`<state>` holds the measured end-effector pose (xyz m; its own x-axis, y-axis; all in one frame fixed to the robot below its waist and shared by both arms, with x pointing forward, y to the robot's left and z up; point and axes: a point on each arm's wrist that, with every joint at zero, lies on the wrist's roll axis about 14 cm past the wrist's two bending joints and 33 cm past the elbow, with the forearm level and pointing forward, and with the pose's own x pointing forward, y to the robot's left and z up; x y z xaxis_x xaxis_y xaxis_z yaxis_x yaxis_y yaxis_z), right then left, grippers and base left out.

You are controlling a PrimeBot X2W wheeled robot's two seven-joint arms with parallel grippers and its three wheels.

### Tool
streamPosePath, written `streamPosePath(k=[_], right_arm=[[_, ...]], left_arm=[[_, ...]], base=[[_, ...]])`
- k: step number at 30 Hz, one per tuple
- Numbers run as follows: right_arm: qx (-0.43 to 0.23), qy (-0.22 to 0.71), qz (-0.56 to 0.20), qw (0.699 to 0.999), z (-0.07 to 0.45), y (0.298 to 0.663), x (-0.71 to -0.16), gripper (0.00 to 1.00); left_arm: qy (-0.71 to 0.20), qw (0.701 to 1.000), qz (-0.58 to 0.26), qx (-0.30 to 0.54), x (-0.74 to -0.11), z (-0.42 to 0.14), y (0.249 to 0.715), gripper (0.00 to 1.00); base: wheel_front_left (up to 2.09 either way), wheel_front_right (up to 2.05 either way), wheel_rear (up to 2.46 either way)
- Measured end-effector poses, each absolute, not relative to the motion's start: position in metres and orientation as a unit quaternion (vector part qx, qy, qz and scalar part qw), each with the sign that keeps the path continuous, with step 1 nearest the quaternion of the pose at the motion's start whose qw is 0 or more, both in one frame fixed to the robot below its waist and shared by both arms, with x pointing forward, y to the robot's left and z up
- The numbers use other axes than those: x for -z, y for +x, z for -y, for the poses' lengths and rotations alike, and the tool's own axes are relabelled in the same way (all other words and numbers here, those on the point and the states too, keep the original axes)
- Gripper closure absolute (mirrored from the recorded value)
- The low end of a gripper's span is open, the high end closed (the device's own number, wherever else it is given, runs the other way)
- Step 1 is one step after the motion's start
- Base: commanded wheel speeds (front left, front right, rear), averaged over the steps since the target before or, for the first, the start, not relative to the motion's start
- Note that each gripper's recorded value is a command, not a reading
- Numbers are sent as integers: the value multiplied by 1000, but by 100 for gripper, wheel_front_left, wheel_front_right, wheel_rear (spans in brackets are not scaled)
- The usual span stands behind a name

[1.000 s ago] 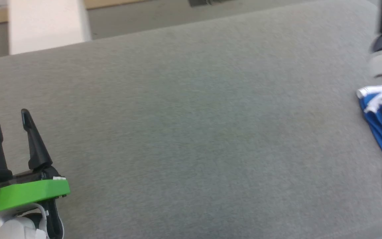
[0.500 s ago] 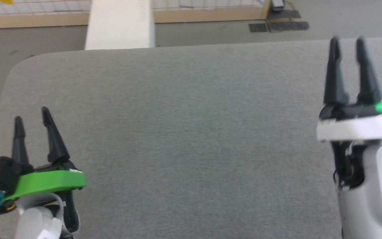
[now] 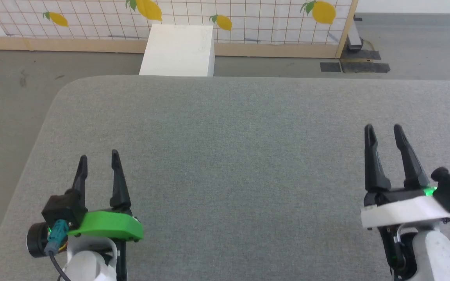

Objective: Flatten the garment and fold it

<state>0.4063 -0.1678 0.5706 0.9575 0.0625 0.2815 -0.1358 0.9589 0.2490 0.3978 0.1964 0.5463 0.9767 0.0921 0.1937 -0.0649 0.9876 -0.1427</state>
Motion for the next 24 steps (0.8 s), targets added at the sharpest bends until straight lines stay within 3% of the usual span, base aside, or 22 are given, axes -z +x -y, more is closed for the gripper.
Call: streamPosePath(k=[8, 24], right_arm=[[-35, 95, 95, 990, 177, 385, -541, 0], [-40, 86, 62, 994, 172, 377, -519, 0]], left_arm=[[-55, 996, 72, -8, -529, -174, 393, 0], [-59, 998, 35, 4, -505, -162, 386, 0]], base=[[0, 0, 0], [0, 0, 0]])
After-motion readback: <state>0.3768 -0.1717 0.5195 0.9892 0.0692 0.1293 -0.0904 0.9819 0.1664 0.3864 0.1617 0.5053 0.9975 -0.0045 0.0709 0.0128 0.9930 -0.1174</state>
